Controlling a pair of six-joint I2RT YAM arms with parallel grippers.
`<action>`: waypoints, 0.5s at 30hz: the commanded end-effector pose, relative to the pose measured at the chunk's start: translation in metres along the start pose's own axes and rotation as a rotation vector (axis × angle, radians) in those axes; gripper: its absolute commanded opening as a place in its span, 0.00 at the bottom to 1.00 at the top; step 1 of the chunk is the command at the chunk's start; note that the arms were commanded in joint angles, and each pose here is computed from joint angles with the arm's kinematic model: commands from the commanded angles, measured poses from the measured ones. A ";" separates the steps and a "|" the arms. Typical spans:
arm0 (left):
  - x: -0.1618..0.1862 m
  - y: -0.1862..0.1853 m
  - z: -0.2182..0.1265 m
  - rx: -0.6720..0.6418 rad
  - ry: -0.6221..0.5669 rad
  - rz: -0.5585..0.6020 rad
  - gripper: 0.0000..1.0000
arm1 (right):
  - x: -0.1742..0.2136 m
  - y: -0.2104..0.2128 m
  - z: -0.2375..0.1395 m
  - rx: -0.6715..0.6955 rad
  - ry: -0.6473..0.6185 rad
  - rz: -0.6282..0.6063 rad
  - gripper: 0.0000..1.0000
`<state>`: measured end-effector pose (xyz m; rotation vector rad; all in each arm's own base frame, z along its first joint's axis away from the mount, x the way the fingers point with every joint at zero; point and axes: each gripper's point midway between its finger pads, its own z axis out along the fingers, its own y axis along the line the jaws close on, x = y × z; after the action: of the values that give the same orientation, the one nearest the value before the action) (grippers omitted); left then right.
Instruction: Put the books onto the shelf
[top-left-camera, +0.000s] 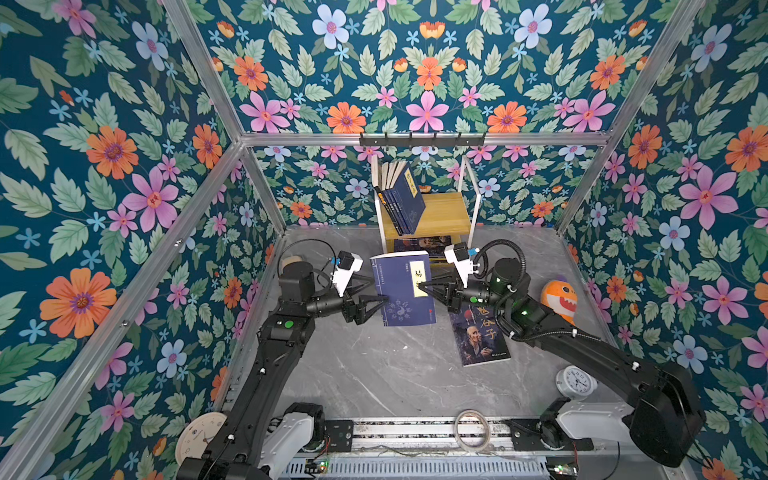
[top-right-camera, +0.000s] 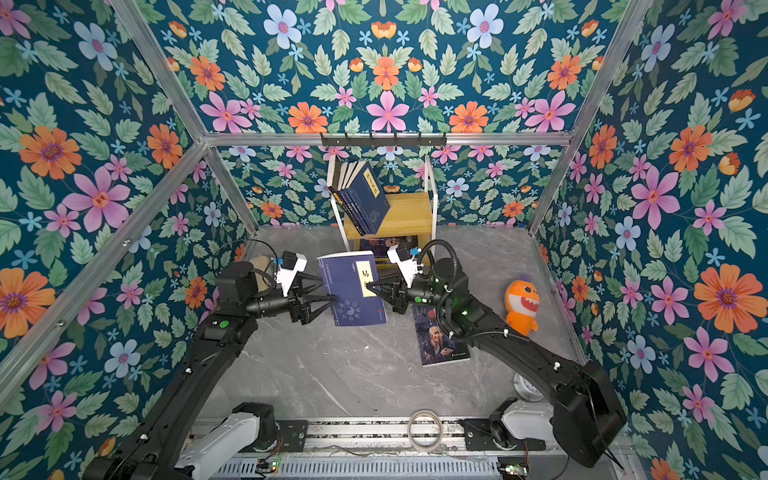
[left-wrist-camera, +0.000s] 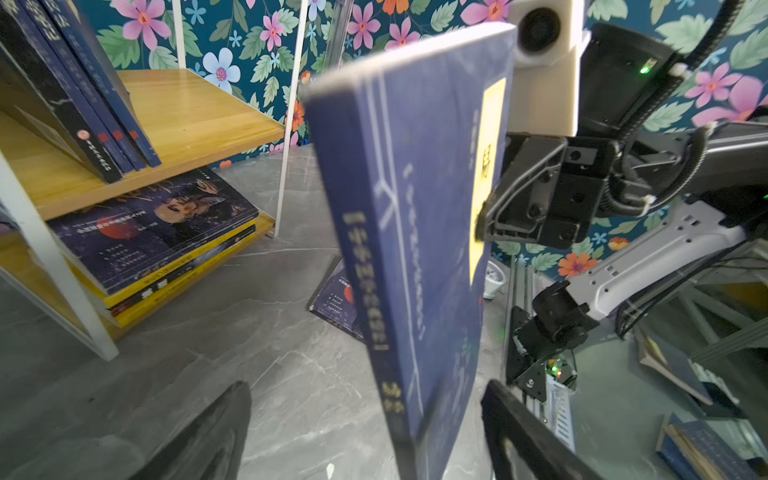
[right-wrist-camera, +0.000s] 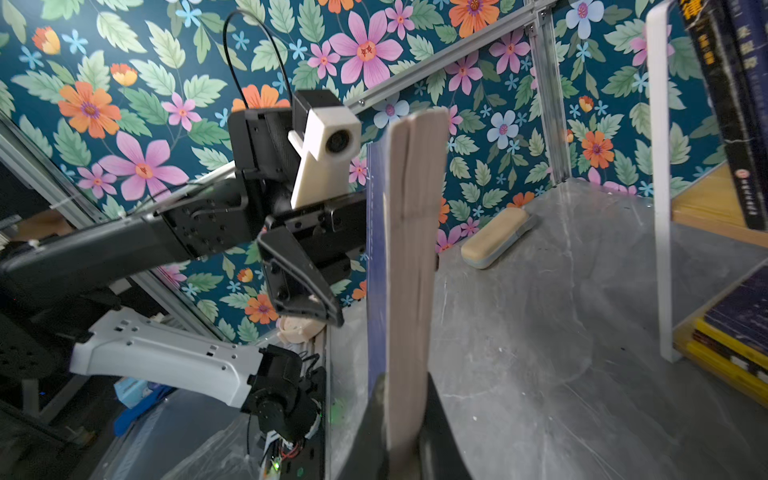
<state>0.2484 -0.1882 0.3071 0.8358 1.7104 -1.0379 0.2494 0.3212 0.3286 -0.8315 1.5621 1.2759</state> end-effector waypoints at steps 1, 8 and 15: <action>-0.001 -0.001 -0.006 -0.028 0.071 0.083 0.90 | 0.018 -0.001 -0.012 0.042 0.084 -0.101 0.00; -0.031 -0.007 -0.022 -0.087 0.169 0.263 0.89 | 0.034 0.001 -0.030 0.088 0.126 -0.226 0.00; -0.022 -0.034 -0.022 0.060 0.217 0.364 0.91 | 0.053 0.008 -0.031 0.018 0.209 -0.322 0.00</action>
<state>0.2376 -0.1801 0.3551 1.1842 1.6412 -0.7143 0.2221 0.2934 0.2849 -1.0809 1.5847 1.0026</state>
